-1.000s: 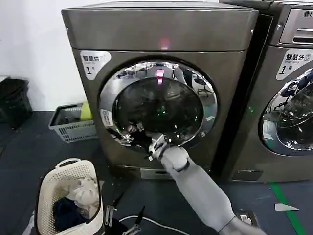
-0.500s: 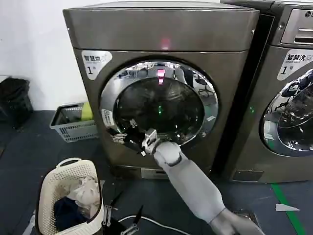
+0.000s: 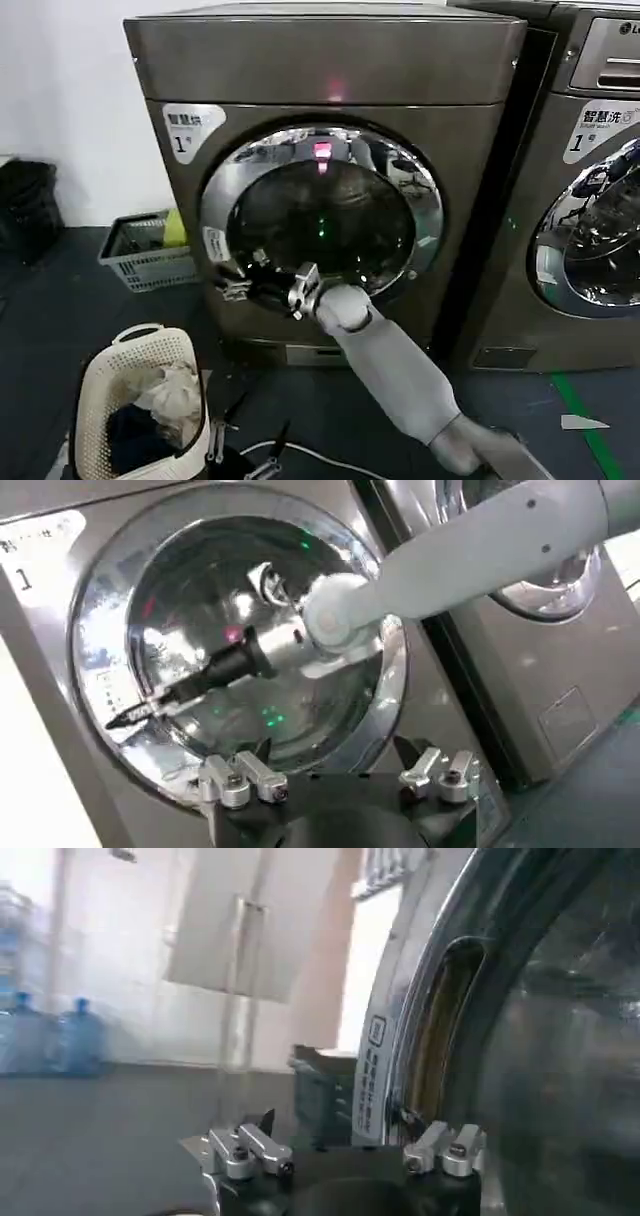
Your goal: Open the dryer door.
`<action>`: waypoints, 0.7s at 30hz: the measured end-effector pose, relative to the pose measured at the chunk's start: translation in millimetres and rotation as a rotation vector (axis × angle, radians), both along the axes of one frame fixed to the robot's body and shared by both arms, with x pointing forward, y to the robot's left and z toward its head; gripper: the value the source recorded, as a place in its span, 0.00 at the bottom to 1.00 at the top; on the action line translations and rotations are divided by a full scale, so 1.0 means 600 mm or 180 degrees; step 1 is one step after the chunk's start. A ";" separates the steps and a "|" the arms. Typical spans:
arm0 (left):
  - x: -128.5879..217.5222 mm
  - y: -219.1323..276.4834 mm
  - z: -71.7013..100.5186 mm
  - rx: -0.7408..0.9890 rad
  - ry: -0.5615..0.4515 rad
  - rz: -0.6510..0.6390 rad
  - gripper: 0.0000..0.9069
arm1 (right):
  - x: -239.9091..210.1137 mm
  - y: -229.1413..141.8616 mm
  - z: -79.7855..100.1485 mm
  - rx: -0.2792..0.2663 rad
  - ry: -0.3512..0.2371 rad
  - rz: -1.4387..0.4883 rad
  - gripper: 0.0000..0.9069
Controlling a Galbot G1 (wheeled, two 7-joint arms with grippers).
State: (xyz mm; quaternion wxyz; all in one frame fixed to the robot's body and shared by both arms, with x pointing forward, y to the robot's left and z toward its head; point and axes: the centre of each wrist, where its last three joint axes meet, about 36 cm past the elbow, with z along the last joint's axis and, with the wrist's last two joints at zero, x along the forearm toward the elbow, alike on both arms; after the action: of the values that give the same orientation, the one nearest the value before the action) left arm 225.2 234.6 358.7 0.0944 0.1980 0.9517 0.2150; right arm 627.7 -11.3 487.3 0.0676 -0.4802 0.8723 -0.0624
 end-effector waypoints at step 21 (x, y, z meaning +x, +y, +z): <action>-0.001 0.009 0.001 0.0018 -0.0006 0.0040 1.00 | 0.002 -0.032 -0.014 0.0121 -0.0014 0.1107 1.00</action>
State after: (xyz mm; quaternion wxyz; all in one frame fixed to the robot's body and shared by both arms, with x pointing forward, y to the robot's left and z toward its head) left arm 224.5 239.9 359.2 0.0934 0.1921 0.9522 0.2185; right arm 628.9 -30.3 479.0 0.0883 -0.6224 0.7770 -0.0343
